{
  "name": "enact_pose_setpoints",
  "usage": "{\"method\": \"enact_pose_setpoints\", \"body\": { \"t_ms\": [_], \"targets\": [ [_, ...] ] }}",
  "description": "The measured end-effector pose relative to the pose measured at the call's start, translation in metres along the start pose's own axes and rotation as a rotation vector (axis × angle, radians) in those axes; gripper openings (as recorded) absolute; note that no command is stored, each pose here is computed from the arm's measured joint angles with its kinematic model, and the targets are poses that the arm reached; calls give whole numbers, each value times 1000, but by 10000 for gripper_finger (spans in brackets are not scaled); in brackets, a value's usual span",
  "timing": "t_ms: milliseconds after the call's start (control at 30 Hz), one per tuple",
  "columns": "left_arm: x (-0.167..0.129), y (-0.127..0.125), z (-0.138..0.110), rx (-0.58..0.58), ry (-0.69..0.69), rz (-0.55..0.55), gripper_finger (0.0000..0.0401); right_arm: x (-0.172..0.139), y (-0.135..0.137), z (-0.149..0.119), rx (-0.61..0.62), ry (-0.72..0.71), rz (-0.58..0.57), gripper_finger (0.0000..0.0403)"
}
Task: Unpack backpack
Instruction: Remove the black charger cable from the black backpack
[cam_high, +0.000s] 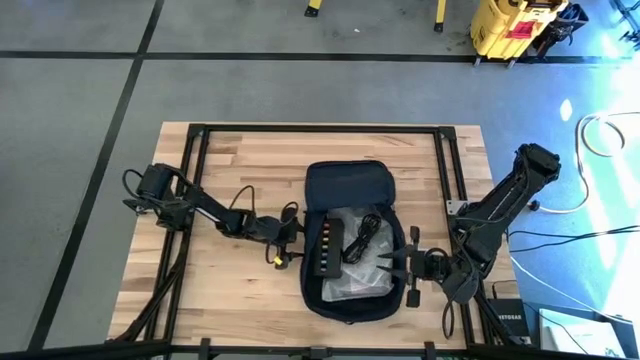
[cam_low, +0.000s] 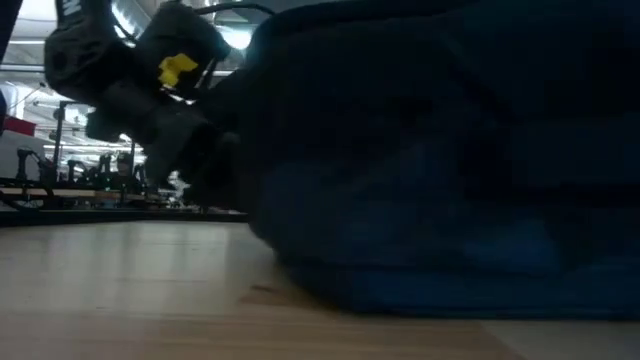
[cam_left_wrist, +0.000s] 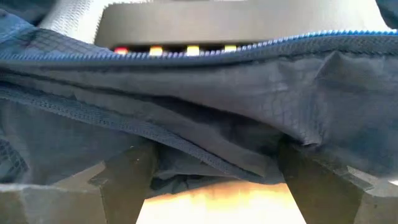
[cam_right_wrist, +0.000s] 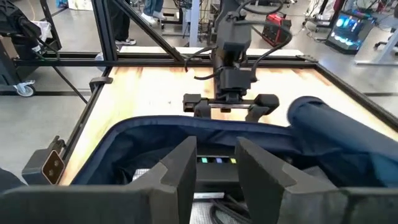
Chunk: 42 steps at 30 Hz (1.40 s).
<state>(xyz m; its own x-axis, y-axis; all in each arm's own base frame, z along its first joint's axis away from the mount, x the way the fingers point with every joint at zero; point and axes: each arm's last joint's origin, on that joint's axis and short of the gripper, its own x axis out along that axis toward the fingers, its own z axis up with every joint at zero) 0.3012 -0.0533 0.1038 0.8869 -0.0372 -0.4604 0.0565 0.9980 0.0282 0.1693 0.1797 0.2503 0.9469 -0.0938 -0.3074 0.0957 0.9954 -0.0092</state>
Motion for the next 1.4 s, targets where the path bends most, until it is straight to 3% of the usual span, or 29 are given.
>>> {"method": "enact_pose_setpoints", "body": {
  "t_ms": [500, 733, 1000, 1233, 1400],
  "targets": [
    [-16, -17, 21, -49, -70, -72, 321, 7, -5, 0, 58, 26, 0, 95],
    [-37, -15, 37, -39, -60, 27, 321, 6, -6, -1, 29, 28, -29, 95],
    [-46, -20, 75, -122, -223, 63, 321, 5, -10, 2, -28, -3, -134, 95],
    [-10, -35, 111, -155, -283, 37, 321, 4, -10, 2, -59, 0, -147, 95],
    [34, -44, 119, -297, -283, 26, 321, 4, -10, 2, -55, -3, -146, 95]
  ]
}}
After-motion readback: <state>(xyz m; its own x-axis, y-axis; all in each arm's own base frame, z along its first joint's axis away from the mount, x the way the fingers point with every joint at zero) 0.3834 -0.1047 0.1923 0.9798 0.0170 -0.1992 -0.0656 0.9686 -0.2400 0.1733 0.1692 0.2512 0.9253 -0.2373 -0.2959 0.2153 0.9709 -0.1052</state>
